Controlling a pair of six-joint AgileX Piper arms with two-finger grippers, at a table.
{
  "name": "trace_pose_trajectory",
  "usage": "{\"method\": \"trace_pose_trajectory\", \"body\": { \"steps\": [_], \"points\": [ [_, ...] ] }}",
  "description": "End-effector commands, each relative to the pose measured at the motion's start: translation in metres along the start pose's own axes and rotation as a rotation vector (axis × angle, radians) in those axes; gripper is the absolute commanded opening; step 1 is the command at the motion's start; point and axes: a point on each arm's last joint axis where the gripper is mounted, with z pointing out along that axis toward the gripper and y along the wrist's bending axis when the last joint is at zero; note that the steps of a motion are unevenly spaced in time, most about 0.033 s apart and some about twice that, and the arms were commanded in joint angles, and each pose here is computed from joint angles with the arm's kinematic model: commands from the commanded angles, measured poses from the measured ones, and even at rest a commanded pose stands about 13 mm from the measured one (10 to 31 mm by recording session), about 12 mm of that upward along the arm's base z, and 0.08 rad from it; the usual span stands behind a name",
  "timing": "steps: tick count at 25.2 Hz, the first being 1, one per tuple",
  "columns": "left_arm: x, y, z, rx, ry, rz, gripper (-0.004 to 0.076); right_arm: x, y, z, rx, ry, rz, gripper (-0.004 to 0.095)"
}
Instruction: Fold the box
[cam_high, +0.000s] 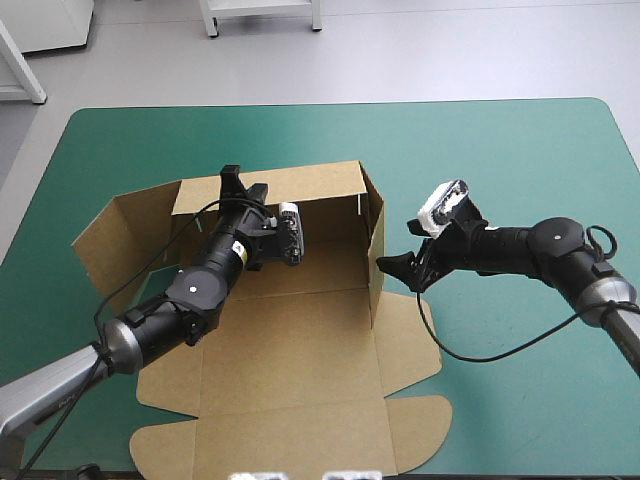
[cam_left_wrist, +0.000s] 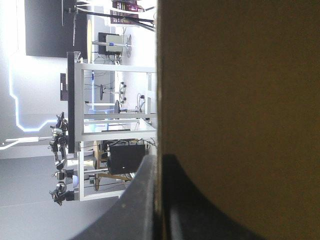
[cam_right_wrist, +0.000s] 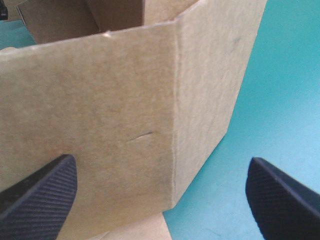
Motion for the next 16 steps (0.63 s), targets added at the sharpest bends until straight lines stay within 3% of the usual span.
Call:
{"method": "trace_pose_trajectory", "body": {
  "steps": [1, 5, 16],
  "points": [
    [0.000, 0.019, -0.009, -0.081, 0.011, -0.014, -0.0008, -0.013, -0.001, -0.002, -0.004, -0.088, -0.038, 0.0909],
    [0.001, 0.019, -0.009, -0.084, 0.018, -0.004, -0.0008, -0.012, 0.004, 0.014, -0.057, -0.098, -0.089, 0.0909],
    [0.001, 0.019, -0.009, -0.084, 0.018, -0.004, -0.0008, -0.020, 0.003, 0.036, -0.045, -0.189, -0.068, 0.0905]
  ]
}}
